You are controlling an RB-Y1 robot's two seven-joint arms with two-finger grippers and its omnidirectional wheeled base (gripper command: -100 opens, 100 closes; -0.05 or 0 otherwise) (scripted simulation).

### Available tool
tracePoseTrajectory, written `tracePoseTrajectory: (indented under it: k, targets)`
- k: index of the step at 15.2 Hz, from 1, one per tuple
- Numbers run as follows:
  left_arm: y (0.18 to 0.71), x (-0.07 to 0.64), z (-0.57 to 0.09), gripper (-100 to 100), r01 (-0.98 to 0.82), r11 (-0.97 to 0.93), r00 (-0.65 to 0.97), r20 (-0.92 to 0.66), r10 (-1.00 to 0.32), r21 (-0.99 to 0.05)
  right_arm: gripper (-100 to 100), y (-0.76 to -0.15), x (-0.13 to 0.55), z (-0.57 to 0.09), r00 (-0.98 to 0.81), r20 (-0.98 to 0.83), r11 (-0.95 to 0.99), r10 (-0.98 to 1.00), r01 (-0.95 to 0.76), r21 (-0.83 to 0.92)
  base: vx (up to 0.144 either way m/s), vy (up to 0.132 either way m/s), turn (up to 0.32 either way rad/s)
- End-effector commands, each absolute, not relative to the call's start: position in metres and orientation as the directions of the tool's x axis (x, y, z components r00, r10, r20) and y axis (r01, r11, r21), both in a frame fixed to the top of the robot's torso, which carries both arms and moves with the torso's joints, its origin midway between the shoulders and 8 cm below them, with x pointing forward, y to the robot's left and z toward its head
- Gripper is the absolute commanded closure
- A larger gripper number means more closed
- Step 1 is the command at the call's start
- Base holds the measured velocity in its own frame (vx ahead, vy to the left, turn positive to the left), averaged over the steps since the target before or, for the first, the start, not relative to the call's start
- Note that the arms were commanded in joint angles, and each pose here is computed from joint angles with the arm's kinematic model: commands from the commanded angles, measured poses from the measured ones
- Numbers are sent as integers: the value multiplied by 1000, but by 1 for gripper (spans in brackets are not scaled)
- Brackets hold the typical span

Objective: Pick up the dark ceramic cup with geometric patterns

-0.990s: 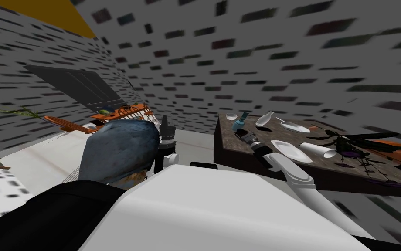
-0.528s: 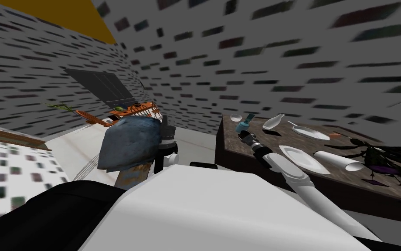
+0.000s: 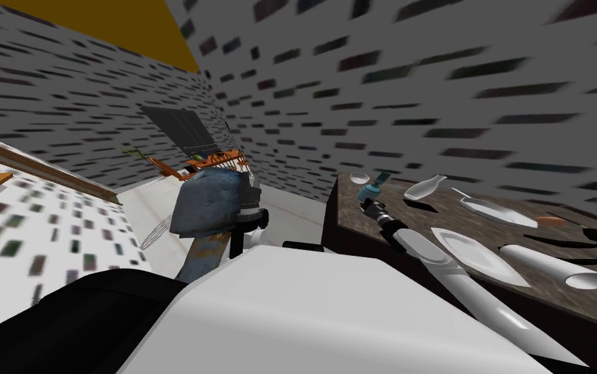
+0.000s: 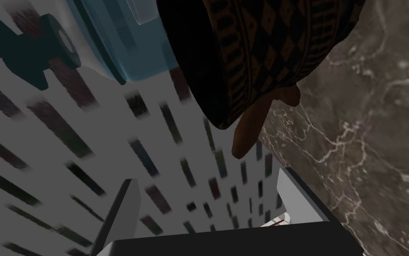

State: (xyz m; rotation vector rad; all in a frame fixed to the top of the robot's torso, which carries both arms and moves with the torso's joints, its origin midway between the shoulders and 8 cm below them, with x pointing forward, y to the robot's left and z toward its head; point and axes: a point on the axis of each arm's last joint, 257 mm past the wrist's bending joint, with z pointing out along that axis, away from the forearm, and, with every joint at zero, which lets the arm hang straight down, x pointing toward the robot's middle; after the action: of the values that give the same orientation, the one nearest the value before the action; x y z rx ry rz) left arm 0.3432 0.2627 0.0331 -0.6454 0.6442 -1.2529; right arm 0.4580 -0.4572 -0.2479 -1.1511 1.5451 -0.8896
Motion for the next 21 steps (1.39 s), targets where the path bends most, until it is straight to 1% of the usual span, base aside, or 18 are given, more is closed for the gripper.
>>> tracePoseTrajectory:
  k: [1,2,4,7,11,12,14,15,20,21]
  targets:
    - [263,343,33,0,639,190,191,-86,-978,-745,-100,-468,456,-254,-82,-204,218,-976,-260,-941,-14,-21,77]
    - [263,343,33,0,639,190,191,-86,-978,-745,-100,-475,453,-260,-83,-153,170,-985,-275,-946,-21,-28,201]
    - [263,343,33,0,639,190,191,-86,-978,-745,-100,-475,453,-260,-83,-153,170,-985,-275,-946,-16,-27,104]
    - [263,343,33,0,639,190,191,-86,-978,-745,-100,-490,442,-281,-83,-47,72,-995,-326,-943,-13,-16,132]
    - [263,343,33,0,639,190,191,-86,-978,-745,-100,-490,442,-281,-83,-47,72,-995,-326,-943,-5,-11,21]
    - [263,343,33,0,639,190,191,-86,-978,-745,-100,-493,433,-296,-83,-24,53,-996,-357,-933,1,-4,42]
    - [263,343,33,0,639,190,191,-86,-978,-745,-100,-491,438,-288,-83,-38,64,-996,-340,-938,0,-3,13]
    - [263,343,33,0,639,190,191,-86,-978,-745,100,-491,438,-288,-83,-38,64,-996,-340,-938,0,0,0]
    - [263,343,33,0,639,190,191,-86,-978,-745,100,-491,438,-288,-83,-37,64,-996,-340,-938,0,0,0]
    - [263,343,33,0,639,190,191,-86,-978,-745,-100,-491,443,-285,-96,-22,52,-995,-311,-949,-57,-21,41]
